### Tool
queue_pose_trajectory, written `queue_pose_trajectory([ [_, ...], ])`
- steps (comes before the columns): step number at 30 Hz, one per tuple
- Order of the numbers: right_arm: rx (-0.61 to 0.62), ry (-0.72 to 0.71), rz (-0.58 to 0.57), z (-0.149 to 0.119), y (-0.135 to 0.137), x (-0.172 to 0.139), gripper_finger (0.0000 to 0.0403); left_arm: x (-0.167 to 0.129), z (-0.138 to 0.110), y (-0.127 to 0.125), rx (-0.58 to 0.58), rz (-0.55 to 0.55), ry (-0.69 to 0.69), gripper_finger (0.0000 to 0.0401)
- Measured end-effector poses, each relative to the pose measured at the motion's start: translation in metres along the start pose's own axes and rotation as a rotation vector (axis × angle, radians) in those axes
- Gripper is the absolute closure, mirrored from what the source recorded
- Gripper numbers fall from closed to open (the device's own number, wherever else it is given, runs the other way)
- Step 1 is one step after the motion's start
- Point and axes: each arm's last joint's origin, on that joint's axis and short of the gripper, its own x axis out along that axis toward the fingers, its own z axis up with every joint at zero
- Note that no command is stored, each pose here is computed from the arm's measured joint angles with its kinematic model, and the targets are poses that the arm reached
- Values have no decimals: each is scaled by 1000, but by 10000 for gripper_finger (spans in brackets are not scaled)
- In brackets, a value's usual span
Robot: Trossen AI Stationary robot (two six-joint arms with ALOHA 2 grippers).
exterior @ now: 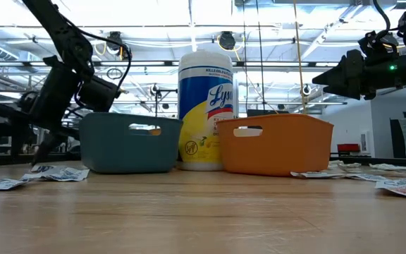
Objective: Pick & Place First Aid Supplies
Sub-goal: Put the blue pad into the blue bin
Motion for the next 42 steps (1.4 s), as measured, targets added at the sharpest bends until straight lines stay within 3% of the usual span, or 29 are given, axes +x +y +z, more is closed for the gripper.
queue_pose_trajectory([
  [7,0,0,0,0,0,0,26,-1,-12,7,-235,-7,-8,229],
  [13,0,0,0,0,0,0,26,-3,-19,20,-321,53,18,229],
  [21,0,0,0,0,0,0,26,-5,-17,35,-331,152,-87,229],
  [29,0,0,0,0,0,0,26,14,-18,42,-265,110,-130,229],
  [34,0,0,0,0,0,0,26,24,-25,46,-206,23,-139,229],
  [42,0,0,0,0,0,0,26,24,-25,47,-162,-33,-170,233],
])
